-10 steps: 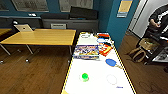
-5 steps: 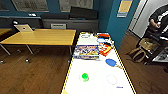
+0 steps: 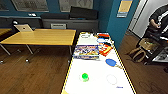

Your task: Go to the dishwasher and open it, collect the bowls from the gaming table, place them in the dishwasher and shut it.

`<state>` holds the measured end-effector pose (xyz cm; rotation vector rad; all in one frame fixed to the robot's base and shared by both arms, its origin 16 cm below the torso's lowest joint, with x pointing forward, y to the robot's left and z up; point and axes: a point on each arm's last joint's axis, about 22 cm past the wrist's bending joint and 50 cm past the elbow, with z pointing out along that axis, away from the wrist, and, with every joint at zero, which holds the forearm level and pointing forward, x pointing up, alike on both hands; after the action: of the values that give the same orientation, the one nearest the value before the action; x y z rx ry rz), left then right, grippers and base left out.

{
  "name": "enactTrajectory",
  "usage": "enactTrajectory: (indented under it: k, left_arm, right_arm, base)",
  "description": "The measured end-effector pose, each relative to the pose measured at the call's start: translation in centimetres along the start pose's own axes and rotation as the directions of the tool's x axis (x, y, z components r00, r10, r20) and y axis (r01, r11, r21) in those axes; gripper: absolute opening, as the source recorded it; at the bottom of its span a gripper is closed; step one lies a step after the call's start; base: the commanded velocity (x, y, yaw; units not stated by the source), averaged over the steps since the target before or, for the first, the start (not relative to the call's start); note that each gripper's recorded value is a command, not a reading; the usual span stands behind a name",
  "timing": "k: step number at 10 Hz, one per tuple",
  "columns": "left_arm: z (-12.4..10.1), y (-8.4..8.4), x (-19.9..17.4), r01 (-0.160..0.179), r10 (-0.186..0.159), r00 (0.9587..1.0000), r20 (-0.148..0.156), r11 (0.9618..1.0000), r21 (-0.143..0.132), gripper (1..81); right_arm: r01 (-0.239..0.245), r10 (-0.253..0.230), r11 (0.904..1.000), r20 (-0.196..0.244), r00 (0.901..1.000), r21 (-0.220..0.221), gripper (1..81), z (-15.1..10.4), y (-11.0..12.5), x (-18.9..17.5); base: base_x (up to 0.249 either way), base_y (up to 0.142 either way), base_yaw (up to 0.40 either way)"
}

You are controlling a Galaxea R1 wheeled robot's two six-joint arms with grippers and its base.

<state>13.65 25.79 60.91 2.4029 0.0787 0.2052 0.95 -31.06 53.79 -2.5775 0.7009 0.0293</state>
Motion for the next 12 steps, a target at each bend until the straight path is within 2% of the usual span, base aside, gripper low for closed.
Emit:
enactTrajectory:
  k: [1, 3, 4, 5, 8, 10, 11, 12]
  left_arm:
    - [-0.7, 1.3, 2.6, -0.005, 0.005, 0.9998, -0.022, 0.9997, -0.022, 81.1]
    - [-2.7, 1.7, 7.1, -0.010, 0.010, 0.9988, -0.047, 0.9998, -0.016, 81.1]
    - [-2.8, 2.7, 9.1, -0.012, 0.010, 0.9983, -0.057, 0.9995, -0.030, 81.1]
    - [-2.7, 4.0, 10.8, -0.013, 0.011, 0.9983, -0.057, 0.9986, -0.051, 81.1]
    - [-3.6, 6.5, 16.7, -0.047, 0.044, 0.9977, -0.052, 0.9964, -0.070, 81.1]
    - [-4.0, 9.8, 20.3, -0.086, 0.082, 0.9958, -0.041, 0.9901, -0.112, 81.1]
    - [-4.3, 11.1, 21.9, -0.101, 0.097, 0.9946, -0.036, 0.9872, -0.124, 81.1]
    - [-4.6, 11.9, 23.2, -0.104, 0.101, 0.9945, -0.027, 0.9864, -0.128, 81.1]
  right_arm:
    - [0.003, -0.003, 0.9999, 0.005, 1.0000, 0.013, 1.0, 0.7, -0.8, -0.3]
    - [0.012, -0.012, 0.9995, 0.006, 0.9999, 0.029, 1.0, 1.5, -1.7, -0.5]
    - [0.014, -0.014, 0.9995, 0.006, 0.9999, 0.027, 1.0, 1.8, -1.7, -0.5]
    - [0.015, -0.015, 0.9996, 0.004, 0.9999, 0.023, 1.0, 2.3, -1.7, -0.6]
    - [0.026, -0.027, 0.9984, 0.013, 0.9996, 0.050, 1.0, 3.7, -3.4, -1.1]
    - [0.031, -0.031, 0.9985, 0.006, 0.9995, 0.045, 1.0, 3.8, -3.3, -0.5]
    - [0.032, -0.033, 0.9984, 0.005, 0.9995, 0.046, 1.0, 3.8, -3.3, -0.4]
    - [0.032, -0.032, 0.9983, 0.004, 0.9995, 0.048, 1.0, 4.0, -3.5, -0.4]
  base:
    - [0.000, 0.000, 0.000]
    - [0.000, 0.000, 0.000]
    - [0.000, 0.000, 0.000]
    - [0.000, 0.000, 0.000]
    - [0.000, 0.000, 0.000]
    - [0.000, 0.000, 0.000]
    - [0.000, 0.000, 0.000]
    - [0.000, 0.000, 0.000]
